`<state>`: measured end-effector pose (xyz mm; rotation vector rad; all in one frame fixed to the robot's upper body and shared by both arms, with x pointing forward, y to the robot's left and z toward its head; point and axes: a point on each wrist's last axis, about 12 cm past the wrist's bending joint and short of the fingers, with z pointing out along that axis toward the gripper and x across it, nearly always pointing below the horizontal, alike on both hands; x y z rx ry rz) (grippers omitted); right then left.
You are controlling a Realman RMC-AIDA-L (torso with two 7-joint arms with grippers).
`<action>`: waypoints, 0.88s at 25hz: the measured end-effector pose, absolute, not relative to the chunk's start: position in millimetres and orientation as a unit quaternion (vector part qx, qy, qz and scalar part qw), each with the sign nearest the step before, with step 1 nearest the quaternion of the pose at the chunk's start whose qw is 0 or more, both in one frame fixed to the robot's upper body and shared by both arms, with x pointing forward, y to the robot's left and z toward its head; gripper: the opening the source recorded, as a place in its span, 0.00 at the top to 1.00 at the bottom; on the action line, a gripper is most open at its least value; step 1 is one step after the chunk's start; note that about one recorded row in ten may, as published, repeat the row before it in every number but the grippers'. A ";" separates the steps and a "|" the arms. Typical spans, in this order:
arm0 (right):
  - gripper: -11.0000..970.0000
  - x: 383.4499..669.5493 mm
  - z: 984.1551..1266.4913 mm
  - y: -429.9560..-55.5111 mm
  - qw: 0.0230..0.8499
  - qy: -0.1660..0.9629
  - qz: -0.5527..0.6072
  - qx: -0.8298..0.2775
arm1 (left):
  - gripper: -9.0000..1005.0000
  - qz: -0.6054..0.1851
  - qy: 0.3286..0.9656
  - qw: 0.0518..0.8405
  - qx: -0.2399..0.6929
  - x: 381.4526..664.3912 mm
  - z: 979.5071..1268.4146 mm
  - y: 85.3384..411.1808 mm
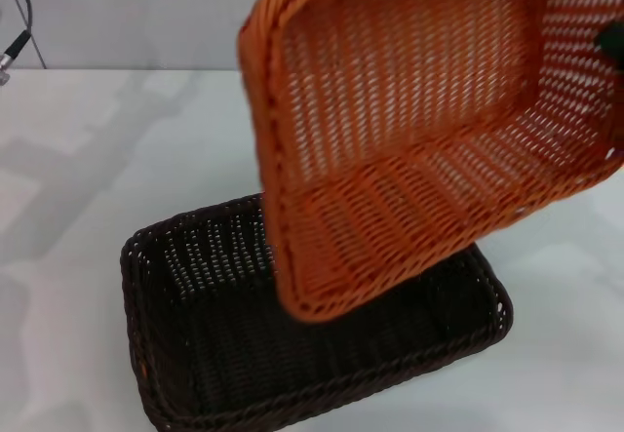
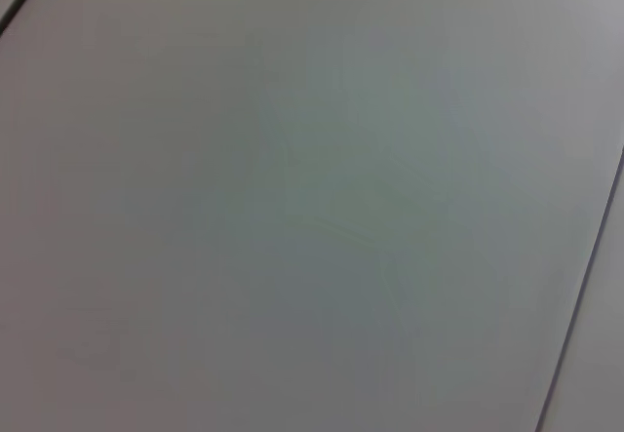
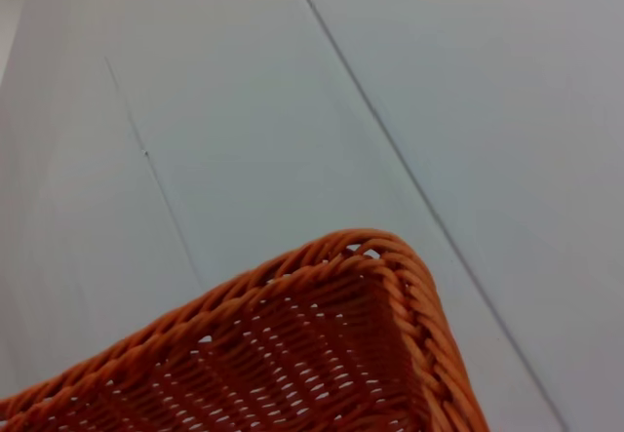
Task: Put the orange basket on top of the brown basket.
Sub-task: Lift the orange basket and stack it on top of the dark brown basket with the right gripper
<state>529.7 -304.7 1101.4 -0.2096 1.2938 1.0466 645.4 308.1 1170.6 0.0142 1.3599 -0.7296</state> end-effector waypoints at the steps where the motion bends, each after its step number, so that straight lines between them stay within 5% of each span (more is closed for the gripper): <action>1: 0.83 529.7 1101.4 -304.7 0.668 0.574 0.464 -0.093 | 0.14 -0.330 0.614 0.717 0.006 645.4 1170.6 308.1; 22: 0.83 499.0 1052.0 -251.4 0.607 0.611 0.502 -0.076 | 0.14 -0.316 0.625 0.714 0.005 654.5 1174.4 305.0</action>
